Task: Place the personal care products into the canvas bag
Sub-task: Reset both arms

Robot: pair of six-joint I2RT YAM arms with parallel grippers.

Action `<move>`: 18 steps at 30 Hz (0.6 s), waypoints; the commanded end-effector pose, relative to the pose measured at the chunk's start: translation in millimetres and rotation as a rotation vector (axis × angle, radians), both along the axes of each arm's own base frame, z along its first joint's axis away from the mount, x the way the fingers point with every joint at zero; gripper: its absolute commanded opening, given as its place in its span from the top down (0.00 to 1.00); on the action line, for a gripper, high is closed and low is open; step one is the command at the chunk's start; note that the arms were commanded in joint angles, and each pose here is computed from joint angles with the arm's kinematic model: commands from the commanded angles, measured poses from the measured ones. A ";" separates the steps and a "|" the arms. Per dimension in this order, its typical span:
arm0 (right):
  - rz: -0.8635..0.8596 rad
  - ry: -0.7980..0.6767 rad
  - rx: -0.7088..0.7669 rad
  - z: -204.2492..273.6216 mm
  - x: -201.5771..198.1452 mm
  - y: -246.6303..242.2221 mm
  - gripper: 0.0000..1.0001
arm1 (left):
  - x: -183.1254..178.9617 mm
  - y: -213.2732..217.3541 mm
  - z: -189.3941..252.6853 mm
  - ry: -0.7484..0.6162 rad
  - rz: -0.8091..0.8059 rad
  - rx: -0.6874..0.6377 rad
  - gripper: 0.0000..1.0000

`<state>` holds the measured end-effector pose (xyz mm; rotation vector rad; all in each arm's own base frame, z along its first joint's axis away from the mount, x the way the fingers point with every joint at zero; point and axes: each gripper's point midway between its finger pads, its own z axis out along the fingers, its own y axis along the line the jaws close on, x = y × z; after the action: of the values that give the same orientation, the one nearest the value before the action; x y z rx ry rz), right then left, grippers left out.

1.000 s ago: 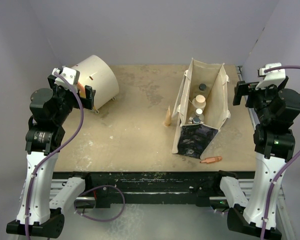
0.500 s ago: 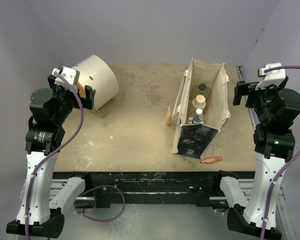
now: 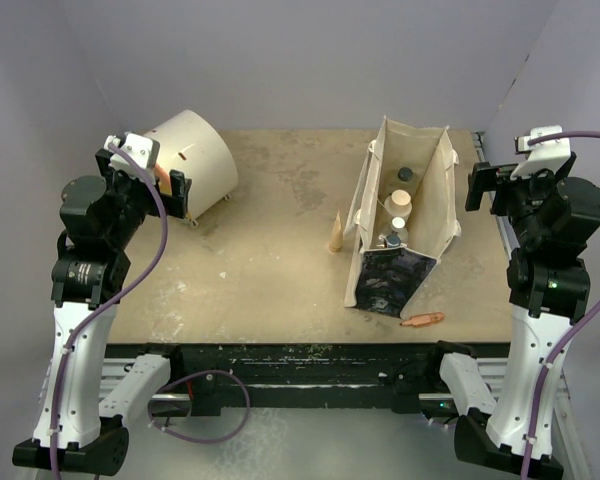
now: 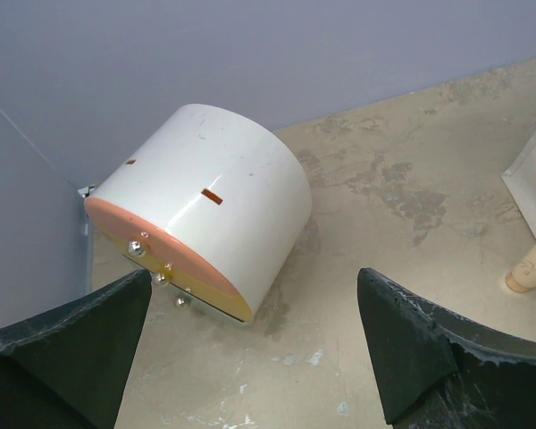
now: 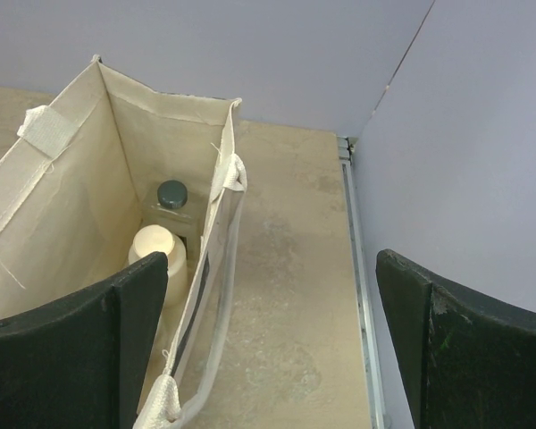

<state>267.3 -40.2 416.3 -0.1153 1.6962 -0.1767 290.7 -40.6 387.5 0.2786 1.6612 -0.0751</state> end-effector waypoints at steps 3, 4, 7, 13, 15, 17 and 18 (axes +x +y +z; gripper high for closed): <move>0.008 -0.053 -0.006 15.7 -1.7 1.6 0.00 | 1.4 2.5 16.0 -0.054 0.018 -0.031 0.01; 0.007 -0.053 -0.008 15.8 -1.8 1.4 0.00 | 1.4 2.7 16.2 -0.056 0.019 -0.030 0.01; 0.008 -0.052 -0.008 15.5 -1.5 1.5 0.00 | 1.5 2.9 15.1 -0.054 0.020 -0.031 0.01; 0.009 -0.052 -0.009 15.4 0.5 1.0 0.00 | 3.2 2.9 13.3 -0.051 0.022 -0.035 0.01; 0.009 -0.053 -0.010 16.1 1.3 0.9 0.00 | 3.2 2.6 13.1 -0.051 0.021 -0.035 0.01; 0.009 -0.058 -0.010 18.0 1.0 0.9 0.00 | 3.6 2.7 12.2 -0.048 0.022 -0.037 0.01; 0.009 -0.057 -0.010 17.8 0.9 0.9 0.00 | 3.5 2.8 12.1 -0.049 0.022 -0.037 0.01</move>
<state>267.5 -40.2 416.2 -0.1150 1.6962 -0.1765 292.0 -40.8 386.9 0.2723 1.6608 -0.0788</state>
